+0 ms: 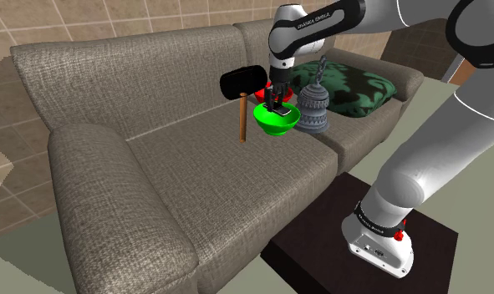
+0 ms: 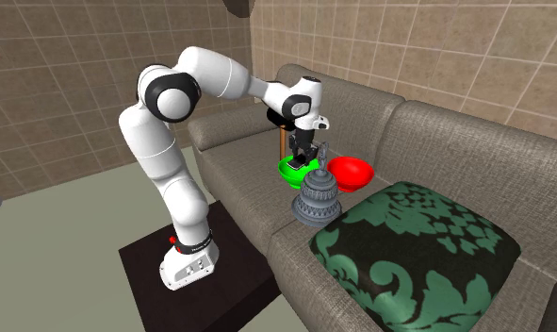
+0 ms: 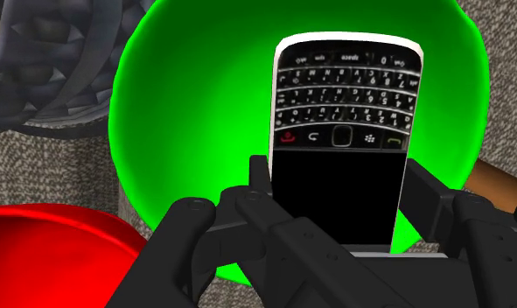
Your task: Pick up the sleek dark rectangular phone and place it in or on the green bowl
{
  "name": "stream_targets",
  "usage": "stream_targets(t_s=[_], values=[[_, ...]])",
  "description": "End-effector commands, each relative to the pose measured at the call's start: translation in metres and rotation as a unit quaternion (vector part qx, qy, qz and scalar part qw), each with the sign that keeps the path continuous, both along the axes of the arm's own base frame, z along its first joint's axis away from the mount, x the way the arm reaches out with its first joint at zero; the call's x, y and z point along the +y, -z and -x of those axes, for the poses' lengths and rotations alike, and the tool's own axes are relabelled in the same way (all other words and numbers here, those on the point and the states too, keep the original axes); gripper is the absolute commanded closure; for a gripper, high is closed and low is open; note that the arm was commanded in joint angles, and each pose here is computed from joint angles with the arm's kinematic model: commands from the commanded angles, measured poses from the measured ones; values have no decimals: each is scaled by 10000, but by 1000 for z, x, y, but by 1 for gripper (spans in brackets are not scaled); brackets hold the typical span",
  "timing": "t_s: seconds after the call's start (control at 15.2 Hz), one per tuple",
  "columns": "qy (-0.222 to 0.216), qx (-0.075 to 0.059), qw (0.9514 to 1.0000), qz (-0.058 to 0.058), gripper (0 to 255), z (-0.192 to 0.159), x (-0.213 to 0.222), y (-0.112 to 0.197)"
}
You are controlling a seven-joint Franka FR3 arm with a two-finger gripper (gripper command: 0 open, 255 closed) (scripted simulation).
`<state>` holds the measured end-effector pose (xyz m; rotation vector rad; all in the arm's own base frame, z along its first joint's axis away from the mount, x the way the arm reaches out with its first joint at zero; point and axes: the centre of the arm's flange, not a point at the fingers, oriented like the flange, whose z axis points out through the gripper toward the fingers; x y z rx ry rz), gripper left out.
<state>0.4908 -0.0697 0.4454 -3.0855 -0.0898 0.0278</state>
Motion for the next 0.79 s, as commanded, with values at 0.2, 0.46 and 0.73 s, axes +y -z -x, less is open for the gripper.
stream_targets(t_s=[0.2, 0.46, 0.73], values=[[0, -1, 10000, 0, 0, 0, 0, 0], [0, -1, 10000, 0, 0, 0, 0, 0], [0, -1, 10000, 0, 0, -1, -2, -39]])
